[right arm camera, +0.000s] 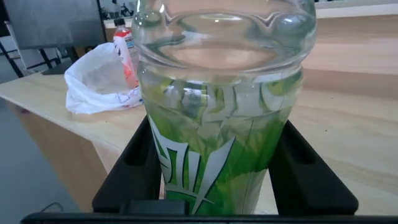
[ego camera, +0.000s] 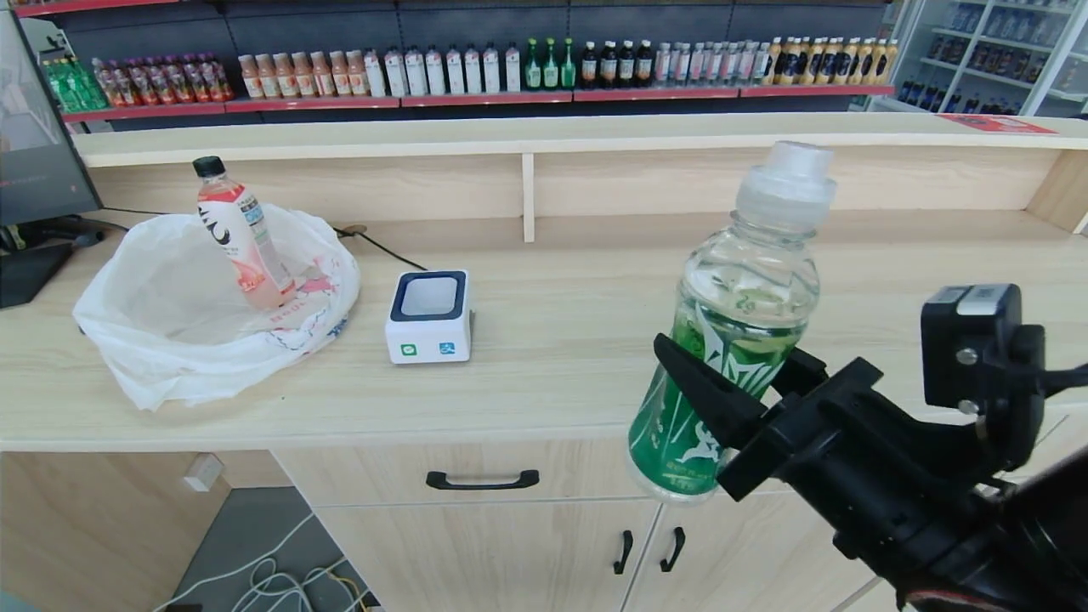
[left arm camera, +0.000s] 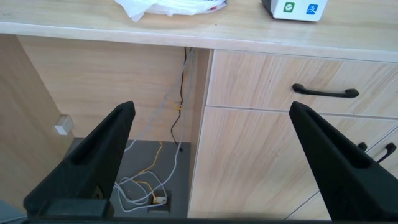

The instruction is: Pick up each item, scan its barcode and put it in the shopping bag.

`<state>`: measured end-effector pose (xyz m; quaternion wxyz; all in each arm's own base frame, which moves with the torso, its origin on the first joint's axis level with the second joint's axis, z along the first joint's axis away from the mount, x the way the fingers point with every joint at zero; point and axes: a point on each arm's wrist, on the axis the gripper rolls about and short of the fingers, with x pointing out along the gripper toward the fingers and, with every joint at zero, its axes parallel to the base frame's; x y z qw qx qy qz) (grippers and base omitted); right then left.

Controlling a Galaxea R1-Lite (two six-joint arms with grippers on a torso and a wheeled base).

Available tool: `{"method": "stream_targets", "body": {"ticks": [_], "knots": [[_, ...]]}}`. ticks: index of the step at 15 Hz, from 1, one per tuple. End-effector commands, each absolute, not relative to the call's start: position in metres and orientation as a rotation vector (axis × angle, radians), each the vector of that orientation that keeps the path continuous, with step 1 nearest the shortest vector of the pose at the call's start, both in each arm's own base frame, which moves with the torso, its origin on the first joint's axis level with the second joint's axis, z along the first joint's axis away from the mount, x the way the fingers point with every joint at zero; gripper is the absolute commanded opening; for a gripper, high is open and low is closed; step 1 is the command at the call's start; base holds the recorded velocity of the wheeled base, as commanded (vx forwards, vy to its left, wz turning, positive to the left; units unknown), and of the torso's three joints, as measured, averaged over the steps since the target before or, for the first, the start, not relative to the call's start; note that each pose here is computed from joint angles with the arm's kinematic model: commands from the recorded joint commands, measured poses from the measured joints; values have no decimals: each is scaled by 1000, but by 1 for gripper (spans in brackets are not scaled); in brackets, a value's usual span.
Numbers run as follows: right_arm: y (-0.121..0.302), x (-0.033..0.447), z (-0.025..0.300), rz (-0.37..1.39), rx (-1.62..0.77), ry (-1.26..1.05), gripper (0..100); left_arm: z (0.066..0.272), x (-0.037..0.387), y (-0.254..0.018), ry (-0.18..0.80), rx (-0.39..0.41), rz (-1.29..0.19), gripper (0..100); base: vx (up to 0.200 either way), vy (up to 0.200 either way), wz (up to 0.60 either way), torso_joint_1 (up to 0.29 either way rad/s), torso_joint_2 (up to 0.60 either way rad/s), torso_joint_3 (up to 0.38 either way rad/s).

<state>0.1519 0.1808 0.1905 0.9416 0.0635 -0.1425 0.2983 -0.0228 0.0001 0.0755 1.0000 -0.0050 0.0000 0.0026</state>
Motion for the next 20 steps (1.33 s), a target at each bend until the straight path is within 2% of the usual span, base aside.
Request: {"method": "stream_targets", "body": {"ticks": [1, 8, 12, 15, 19, 20], "knots": [[170, 131, 188, 650, 121, -280, 0, 75, -23, 0, 0, -11, 6, 100, 0, 0, 0, 0, 0, 0], [148, 108, 196, 657, 14, -370, 0, 75, -23, 0, 0, -11, 6, 100, 0, 0, 0, 0, 0, 0], [168, 90, 195, 764, -185, -460, 0, 75, -23, 0, 0, -11, 6, 100, 0, 0, 0, 0, 0, 0], [187, 81, 175, 870, -432, -511, 0, 75, -23, 0, 0, -11, 6, 100, 0, 0, 0, 0, 0, 0], [173, 75, 156, 861, -698, -552, 0, 75, -23, 0, 0, -11, 6, 100, 0, 0, 0, 0, 0, 0], [173, 74, 161, 838, -735, -602, 0, 75, -23, 0, 0, -11, 6, 100, 0, 0, 0, 0, 0, 0]]}}
